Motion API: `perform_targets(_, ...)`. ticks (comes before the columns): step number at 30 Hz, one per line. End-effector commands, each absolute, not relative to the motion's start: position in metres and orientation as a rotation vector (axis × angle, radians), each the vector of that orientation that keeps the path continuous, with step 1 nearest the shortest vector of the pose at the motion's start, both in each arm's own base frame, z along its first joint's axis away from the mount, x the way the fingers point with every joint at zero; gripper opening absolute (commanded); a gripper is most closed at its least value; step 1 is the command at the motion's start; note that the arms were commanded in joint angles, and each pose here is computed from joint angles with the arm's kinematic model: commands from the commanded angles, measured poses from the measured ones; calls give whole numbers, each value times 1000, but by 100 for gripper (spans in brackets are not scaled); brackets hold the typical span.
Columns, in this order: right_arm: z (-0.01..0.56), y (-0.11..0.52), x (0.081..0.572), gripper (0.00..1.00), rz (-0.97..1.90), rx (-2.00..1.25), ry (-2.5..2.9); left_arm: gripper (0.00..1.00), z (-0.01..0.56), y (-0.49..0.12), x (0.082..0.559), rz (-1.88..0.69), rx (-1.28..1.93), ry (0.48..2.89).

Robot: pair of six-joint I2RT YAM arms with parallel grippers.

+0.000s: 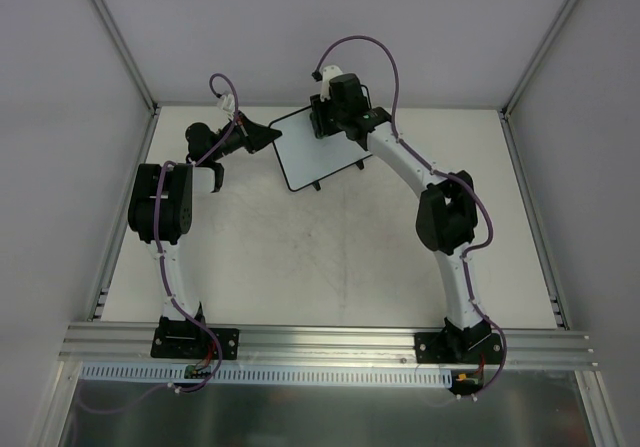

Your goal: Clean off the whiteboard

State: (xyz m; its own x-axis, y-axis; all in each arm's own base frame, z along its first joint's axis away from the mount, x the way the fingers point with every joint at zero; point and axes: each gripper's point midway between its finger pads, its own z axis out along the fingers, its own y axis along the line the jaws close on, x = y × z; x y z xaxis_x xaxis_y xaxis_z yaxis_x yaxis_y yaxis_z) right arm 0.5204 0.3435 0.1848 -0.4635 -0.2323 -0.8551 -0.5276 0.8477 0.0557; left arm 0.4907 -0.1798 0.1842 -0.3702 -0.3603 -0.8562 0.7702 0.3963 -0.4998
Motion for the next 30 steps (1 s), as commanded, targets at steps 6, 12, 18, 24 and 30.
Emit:
perform_targets(6, 164, 342, 516, 0, 429, -593, 2102, 0, 183, -198, 469, -1304, 529, 1505)
perform_targets(12, 131, 336, 500, 0, 436, -625, 2179, 0, 182, -198, 470, -1303, 529, 1508)
perform_targets(18, 107, 325, 481, 0, 434, -624, 2212, 0, 182, -198, 470, -1304, 533, 1507)
perform_targets(24, 103, 320, 475, 0, 442, -610, 2211, 0, 182, -198, 471, -1307, 532, 1509)
perform_targets(30, 127, 324, 489, 0, 445, -589, 2151, 0, 181, -198, 470, -1309, 532, 1512)
